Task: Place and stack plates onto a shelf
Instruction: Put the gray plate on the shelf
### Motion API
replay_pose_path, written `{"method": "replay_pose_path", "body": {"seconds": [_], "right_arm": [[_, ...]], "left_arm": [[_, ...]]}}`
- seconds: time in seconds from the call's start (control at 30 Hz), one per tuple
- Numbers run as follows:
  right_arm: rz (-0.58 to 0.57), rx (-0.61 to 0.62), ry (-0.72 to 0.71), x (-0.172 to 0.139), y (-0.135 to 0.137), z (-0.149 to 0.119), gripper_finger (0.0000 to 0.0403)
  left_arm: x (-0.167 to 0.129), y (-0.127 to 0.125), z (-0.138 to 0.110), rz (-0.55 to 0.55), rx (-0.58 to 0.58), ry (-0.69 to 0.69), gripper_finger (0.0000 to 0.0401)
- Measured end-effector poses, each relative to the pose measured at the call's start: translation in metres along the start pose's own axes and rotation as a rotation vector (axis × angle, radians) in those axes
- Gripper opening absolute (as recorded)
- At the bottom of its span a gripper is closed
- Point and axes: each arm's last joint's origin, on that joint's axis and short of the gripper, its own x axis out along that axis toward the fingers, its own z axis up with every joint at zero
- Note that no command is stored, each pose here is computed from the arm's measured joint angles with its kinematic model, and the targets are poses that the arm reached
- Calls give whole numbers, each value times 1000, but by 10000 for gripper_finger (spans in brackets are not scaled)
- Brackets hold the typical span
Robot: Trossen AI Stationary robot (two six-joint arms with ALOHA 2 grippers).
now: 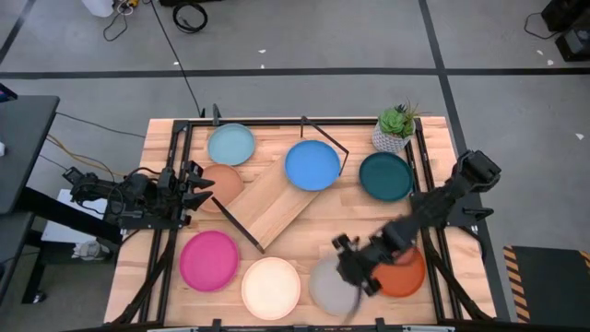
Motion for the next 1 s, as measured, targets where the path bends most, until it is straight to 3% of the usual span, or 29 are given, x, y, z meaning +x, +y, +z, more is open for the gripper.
{"method": "replay_pose_path", "body": {"seconds": [0.17, 0.43, 0.6, 0.77, 1.0], "right_arm": [[20, -75, -27, 3, 37, -11, 167], [-24, 16, 9, -5, 69, -19, 167], [-52, 213, 143, -13, 69, -23, 167], [-1, 415, 230, -12, 63, -26, 163], [13, 606, 313, -12, 54, -29, 162]], "left_arm": [[0, 0, 0, 0, -1, 0, 146], [0, 0, 0, 0, -1, 0, 146], [0, 0, 0, 0, -1, 0, 146], [0, 0, 0, 0, -1, 0, 146], [0, 0, 0, 0, 0, 0, 146]]}}
